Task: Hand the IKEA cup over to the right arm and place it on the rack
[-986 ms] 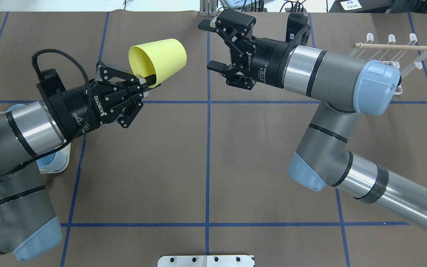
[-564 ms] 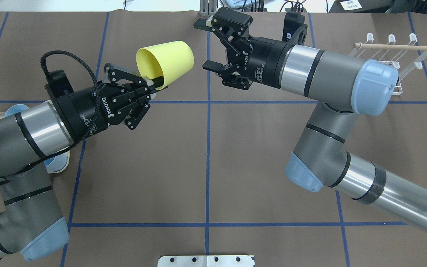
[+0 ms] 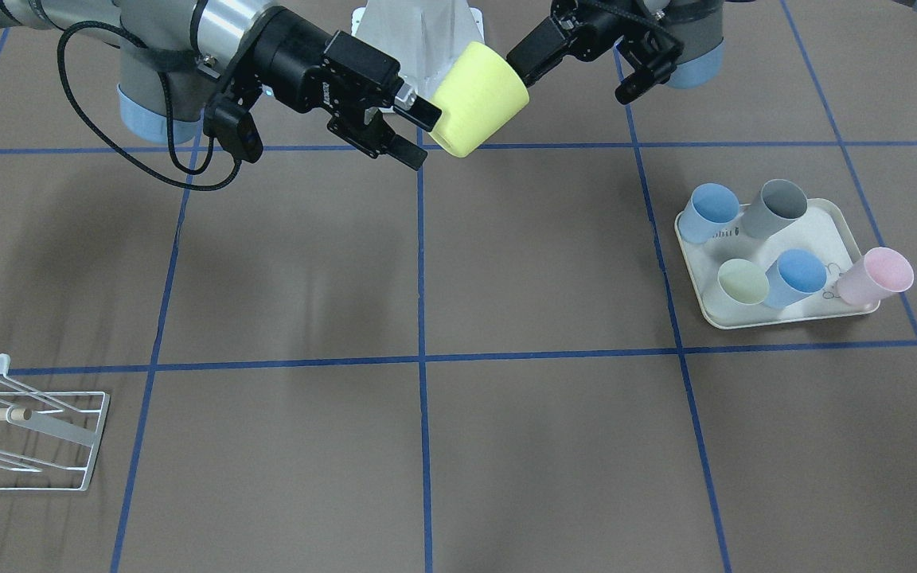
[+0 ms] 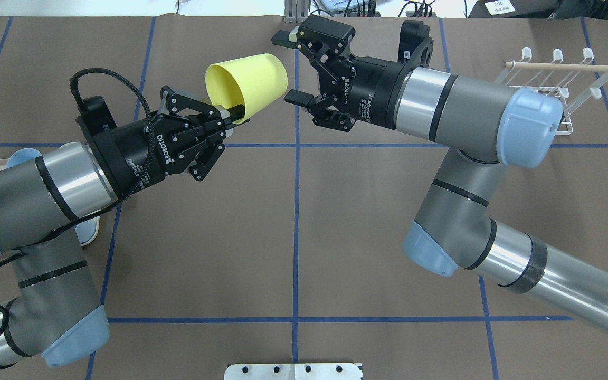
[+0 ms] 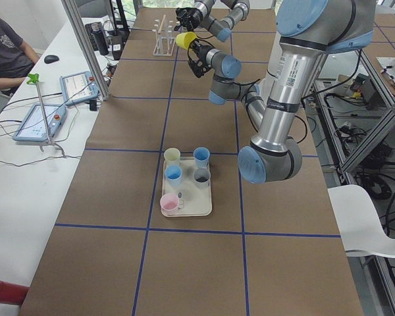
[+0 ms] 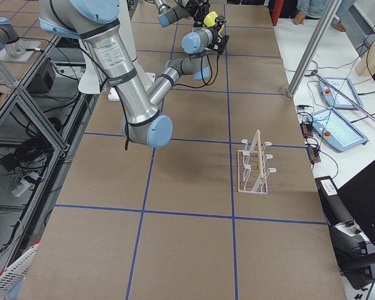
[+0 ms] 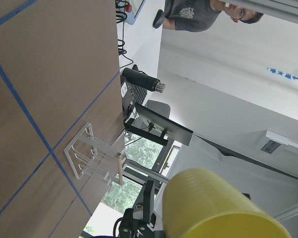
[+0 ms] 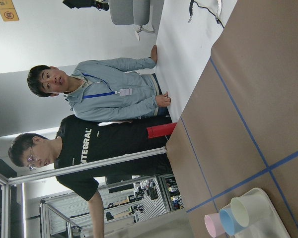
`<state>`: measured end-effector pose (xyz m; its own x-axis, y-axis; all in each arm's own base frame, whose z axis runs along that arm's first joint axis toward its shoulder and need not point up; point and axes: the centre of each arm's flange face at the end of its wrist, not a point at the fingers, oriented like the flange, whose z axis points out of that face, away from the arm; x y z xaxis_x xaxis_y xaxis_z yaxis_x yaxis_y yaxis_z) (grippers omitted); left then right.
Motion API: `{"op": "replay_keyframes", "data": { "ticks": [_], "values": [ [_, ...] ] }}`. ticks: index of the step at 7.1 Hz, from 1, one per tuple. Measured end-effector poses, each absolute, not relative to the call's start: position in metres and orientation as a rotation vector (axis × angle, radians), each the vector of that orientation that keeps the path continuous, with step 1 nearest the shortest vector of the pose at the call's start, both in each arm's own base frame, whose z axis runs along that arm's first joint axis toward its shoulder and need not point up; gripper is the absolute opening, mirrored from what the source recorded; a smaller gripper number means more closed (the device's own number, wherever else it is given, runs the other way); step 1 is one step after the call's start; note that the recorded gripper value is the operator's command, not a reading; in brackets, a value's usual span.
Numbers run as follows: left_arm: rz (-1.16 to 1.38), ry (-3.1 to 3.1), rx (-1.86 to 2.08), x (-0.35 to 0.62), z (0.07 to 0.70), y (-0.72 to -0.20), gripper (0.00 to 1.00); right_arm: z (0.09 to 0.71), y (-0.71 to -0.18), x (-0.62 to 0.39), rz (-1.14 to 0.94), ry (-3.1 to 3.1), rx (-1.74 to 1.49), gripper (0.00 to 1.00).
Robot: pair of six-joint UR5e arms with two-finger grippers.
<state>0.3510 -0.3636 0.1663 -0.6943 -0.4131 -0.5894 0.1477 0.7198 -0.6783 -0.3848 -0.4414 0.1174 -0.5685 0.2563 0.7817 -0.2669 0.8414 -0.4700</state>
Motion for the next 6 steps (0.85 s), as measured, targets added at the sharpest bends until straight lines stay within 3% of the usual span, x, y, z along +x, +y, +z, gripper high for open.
{"op": "replay_keyframes", "data": {
  "ticks": [6],
  "values": [
    [-0.934,2.16,-0.202,0.3595,0.1561,-0.3679,0.0,0.116,-0.4329,-0.3927,0.677,-2.064,-0.013,1.0]
  ]
}}
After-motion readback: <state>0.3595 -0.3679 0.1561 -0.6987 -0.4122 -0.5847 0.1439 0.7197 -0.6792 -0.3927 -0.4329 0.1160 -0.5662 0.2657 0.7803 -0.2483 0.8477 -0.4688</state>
